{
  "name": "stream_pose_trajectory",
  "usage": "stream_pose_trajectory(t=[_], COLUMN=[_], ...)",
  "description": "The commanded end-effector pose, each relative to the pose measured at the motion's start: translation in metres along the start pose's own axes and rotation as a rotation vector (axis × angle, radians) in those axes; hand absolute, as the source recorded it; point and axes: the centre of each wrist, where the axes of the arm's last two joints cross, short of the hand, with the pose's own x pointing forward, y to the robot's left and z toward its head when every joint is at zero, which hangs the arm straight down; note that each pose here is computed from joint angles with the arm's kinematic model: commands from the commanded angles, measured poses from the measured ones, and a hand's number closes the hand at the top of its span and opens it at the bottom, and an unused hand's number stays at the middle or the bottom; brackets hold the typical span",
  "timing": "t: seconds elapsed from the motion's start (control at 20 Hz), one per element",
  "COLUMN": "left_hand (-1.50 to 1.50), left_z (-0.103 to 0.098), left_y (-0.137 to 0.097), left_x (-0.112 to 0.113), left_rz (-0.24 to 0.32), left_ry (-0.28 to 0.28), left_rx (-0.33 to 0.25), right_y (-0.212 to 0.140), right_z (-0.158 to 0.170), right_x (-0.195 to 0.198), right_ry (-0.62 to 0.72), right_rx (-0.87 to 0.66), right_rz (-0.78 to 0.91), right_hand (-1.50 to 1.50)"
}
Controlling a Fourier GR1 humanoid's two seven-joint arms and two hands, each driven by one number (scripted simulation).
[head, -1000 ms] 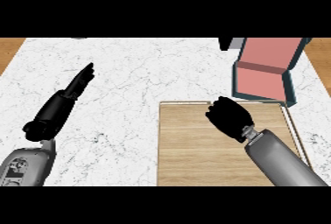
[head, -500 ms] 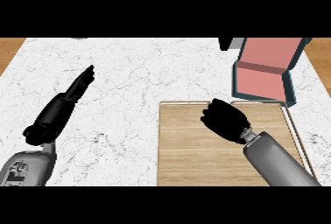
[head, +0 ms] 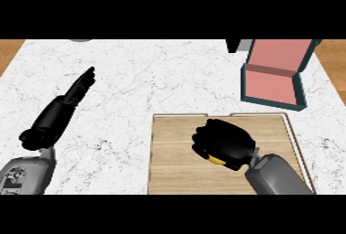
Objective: Pick the lemon from the tray and place it in the cardboard box
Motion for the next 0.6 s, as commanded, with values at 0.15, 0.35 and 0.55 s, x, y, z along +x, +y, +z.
stream_pose_trajectory(t=[0.15, 0.35, 0.55], left_hand=[0.0, 0.0, 0.0], left_z=[0.006, 0.0, 0.005], left_y=[-0.005, -0.002, 0.003], left_x=[0.01, -0.004, -0.002], left_rz=[0.004, 0.008, -0.01], left_ry=[0.012, 0.014, 0.016], left_rx=[-0.002, 0.011, 0.02], right_y=[-0.064, -0.102, -0.108], right_z=[0.033, 0.065, 0.067], right_x=[0.021, 0.012, 0.007], right_ry=[-0.08, -0.022, 0.205], right_rx=[-0.232, -0.367, -0.527], right_rz=[0.043, -0.026, -0.198], right_hand=[1.5, 1.5, 1.5])
